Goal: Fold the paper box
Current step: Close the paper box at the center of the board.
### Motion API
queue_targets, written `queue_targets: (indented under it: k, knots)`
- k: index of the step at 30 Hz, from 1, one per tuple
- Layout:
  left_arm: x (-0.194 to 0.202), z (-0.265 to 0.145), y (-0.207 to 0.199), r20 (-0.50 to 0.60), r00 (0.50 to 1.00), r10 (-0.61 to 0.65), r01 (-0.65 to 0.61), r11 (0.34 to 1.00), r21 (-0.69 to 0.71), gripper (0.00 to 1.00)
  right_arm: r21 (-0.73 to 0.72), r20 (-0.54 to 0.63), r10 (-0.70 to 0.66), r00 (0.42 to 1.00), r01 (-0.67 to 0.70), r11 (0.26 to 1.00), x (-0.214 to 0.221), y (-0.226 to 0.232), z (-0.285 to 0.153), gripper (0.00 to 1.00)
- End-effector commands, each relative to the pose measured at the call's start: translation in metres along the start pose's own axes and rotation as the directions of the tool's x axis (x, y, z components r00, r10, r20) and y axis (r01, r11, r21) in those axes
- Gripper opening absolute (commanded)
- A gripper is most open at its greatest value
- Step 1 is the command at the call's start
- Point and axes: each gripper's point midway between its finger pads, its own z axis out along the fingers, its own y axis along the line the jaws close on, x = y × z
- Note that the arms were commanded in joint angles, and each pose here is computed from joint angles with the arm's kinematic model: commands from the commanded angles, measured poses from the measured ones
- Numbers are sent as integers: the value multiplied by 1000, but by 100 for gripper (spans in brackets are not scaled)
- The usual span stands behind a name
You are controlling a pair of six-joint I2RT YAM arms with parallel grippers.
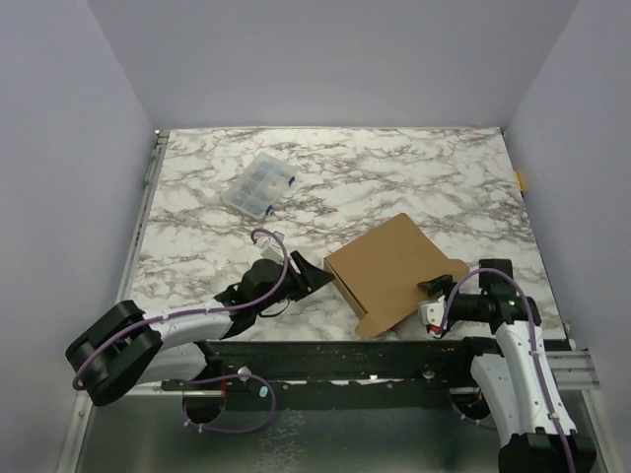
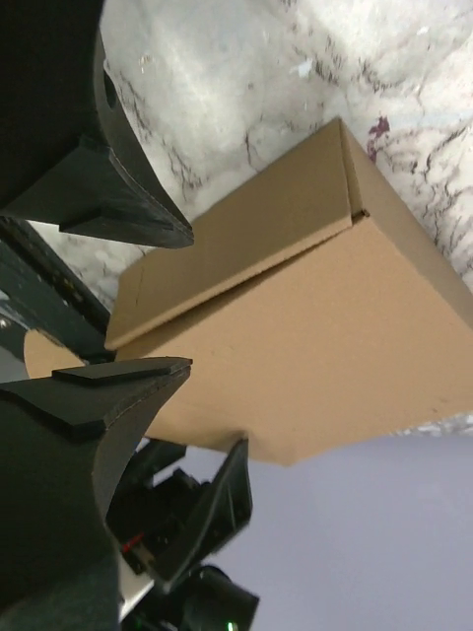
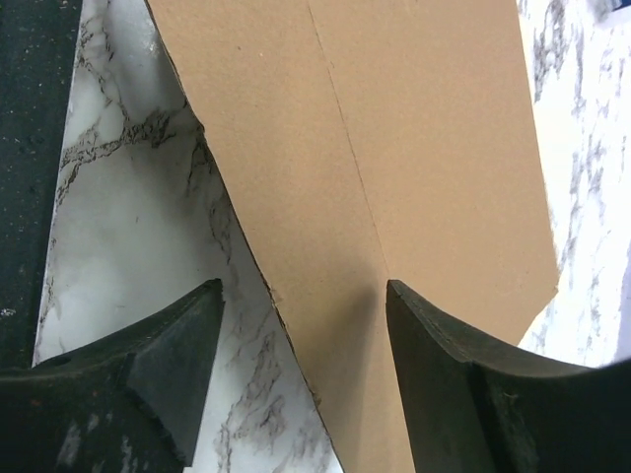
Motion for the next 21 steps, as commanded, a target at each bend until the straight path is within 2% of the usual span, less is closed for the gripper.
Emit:
queue_targets:
  k: [1,6,10,12,13,16,18,21]
  knots:
    - [-9,9,-23,73,975,-208,205,978,42,54,-21,-6,20,1000,-21,1000,12,7,9,68]
    - [2,26,-28,52,968,-247,247,969,5,54,-64,-43,11,999,-14,998,27,21,16,65]
    - [3,33,-12,70,986,-151,159,978,-137,55,-81,-48,3,999,-7,997,32,25,18,59]
    - [-15,30,-15,100,995,27,-8,983,-183,59,-92,-56,12,998,-17,996,35,28,20,58]
    - [-29,26,-14,109,976,190,-162,960,-227,67,-99,-57,24,998,-30,995,37,30,20,58]
    - [-59,19,-30,84,875,476,-448,864,-231,96,-108,-55,102,993,-108,988,38,27,21,57]
    - [-71,24,-31,33,823,567,-553,813,-180,99,-119,-41,177,983,-181,976,34,21,19,57]
    - [-78,41,-22,-74,791,607,-611,784,-110,99,-164,-13,296,955,-294,942,25,11,15,60]
